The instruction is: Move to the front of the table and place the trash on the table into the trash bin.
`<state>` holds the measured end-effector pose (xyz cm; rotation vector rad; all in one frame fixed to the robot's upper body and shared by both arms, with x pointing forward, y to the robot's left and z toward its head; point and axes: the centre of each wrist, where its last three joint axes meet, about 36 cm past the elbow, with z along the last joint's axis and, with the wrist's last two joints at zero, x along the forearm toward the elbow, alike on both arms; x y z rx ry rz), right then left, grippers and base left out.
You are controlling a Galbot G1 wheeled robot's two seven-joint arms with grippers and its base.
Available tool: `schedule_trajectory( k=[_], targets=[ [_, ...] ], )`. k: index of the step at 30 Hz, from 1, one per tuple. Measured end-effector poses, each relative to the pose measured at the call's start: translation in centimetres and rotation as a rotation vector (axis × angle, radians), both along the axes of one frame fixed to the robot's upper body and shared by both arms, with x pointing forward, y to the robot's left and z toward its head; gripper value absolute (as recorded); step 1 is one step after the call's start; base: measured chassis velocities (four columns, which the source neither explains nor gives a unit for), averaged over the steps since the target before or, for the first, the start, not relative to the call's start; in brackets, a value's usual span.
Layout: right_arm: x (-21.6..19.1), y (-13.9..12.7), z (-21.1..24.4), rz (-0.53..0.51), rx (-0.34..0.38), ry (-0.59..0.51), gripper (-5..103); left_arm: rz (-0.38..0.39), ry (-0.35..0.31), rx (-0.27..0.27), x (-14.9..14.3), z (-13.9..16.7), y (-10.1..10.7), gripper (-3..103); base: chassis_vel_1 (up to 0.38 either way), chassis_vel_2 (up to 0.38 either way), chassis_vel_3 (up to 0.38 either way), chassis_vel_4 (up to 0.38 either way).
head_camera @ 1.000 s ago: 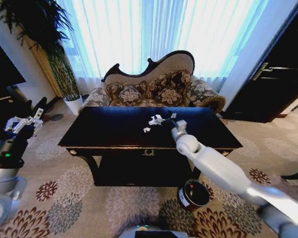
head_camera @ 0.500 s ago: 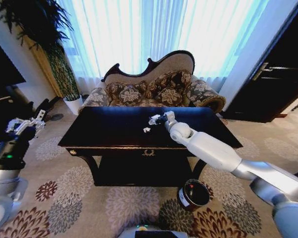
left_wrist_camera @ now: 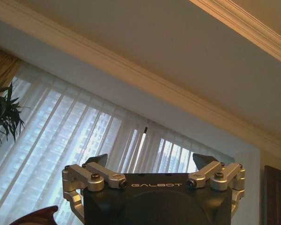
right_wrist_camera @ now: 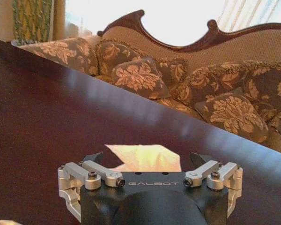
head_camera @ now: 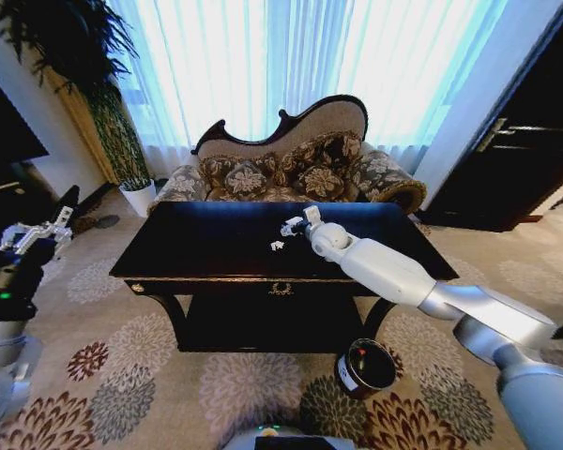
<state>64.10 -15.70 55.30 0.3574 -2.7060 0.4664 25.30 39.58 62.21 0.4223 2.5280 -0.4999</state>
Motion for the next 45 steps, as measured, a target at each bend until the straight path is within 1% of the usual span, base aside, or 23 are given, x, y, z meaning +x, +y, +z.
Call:
schedule_trajectory(
  k=[3,5,7,8,9,13,15,19,21,24,25,28,29,30,33,34,37,38,39,42,43,44,45],
  targets=[
    [0.3,-0.3,-0.1,-0.018,-0.011,0.007,100,-0.003,-0.003,-0.006,0.2,-0.1,0.1,100,0.000,0.000,0.000,0.000],
    [0.4,-0.4,-0.2,-0.022,-0.013,0.010,102,-0.005,-0.003,-0.007,0.3,-0.1,0.1,100,0.000,0.000,0.000,0.000],
    [0.5,-0.7,-0.5,-0.030,-0.017,0.020,100,-0.008,-0.003,-0.011,0.5,-0.2,0.1,100,0.000,0.000,0.000,0.000],
    [0.5,-0.8,-0.7,-0.030,-0.017,0.025,96,-0.008,-0.004,-0.012,0.5,-0.2,0.1,100,0.000,0.000,0.000,0.000],
    [0.5,-0.8,-0.7,-0.030,-0.017,0.025,96,-0.008,-0.004,-0.012,0.5,-0.2,0.1,100,0.000,0.000,0.000,0.000],
    [0.2,-1.3,-1.7,-0.018,-0.008,0.040,75,-0.010,-0.003,-0.014,0.7,-0.3,0.2,100,0.000,0.000,0.000,0.000],
    [0.0,-1.3,-1.9,-0.016,-0.005,0.042,75,-0.011,-0.002,-0.014,0.7,-0.4,0.2,100,0.000,0.000,0.000,0.000],
    [-0.5,-1.6,-2.3,0.000,0.014,0.049,53,-0.013,-0.002,-0.015,0.8,-0.4,0.2,100,0.000,0.000,0.000,0.000],
    [-0.7,-1.8,-2.5,0.006,0.023,0.048,53,-0.013,-0.002,-0.015,0.9,-0.5,0.3,100,0.000,0.000,0.000,0.000],
    [-1.6,-2.6,-3.0,0.041,0.073,0.046,36,-0.014,-0.001,-0.015,0.9,-0.5,0.2,100,0.000,0.000,0.000,0.000],
    [-1.6,-2.6,-3.0,0.041,0.073,0.046,36,-0.014,-0.001,-0.015,0.9,-0.5,0.2,100,0.000,0.000,0.000,0.000],
    [-2.4,-3.6,-3.4,0.094,0.151,0.038,20,-0.015,-0.002,-0.015,1.0,-0.5,0.2,100,0.000,0.000,0.000,0.000],
    [-2.4,-3.6,-3.4,0.094,0.151,0.038,20,-0.015,-0.002,-0.015,1.0,-0.5,0.2,100,0.000,0.000,0.000,0.000],
    [-2.7,-3.9,-3.4,0.112,0.182,0.032,20,-0.015,-0.002,-0.015,1.0,-0.5,0.2,100,0.000,0.000,0.000,0.000],
    [-3.5,-5.1,-2.7,0.167,0.302,-0.003,4,-0.018,-0.006,-0.014,0.9,-0.4,0.0,100,0.000,0.000,0.000,0.000],
    [-3.5,-5.1,-2.7,0.167,0.302,-0.003,4,-0.018,-0.006,-0.014,0.9,-0.4,0.0,100,0.000,0.000,0.000,0.000],
    [-4.6,-6.9,-1.3,0.202,0.433,-0.065,1,-0.019,-0.010,-0.015,0.8,-0.4,-0.1,100,0.000,0.000,0.000,0.000],
    [-4.6,-6.9,-1.3,0.202,0.433,-0.065,1,-0.019,-0.010,-0.015,0.8,-0.4,-0.1,100,0.000,0.000,0.000,0.000],
    [-5.1,-7.5,-1.0,0.209,0.471,-0.084,1,-0.020,-0.011,-0.017,0.7,-0.4,-0.2,100,0.000,0.000,0.000,0.000],
    [-7.0,-10.9,-1.0,0.207,0.573,-0.129,1,-0.030,-0.016,-0.024,0.7,-0.4,-0.6,100,0.000,0.000,0.000,0.000],
    [-7.9,-12.3,-1.4,0.193,0.594,-0.133,1,-0.034,-0.018,-0.026,0.6,-0.4,-0.8,100,0.000,0.000,0.000,0.000],
    [-7.9,-12.3,-1.4,0.193,0.594,-0.133,1,-0.034,-0.018,-0.026,0.6,-0.4,-0.8,100,0.000,0.000,0.000,0.000],
    [-8.7,-13.3,-1.6,0.177,0.604,-0.136,1,-0.037,-0.020,-0.028,0.6,-0.4,-0.9,100,0.000,0.000,0.000,0.000]
  ],
)
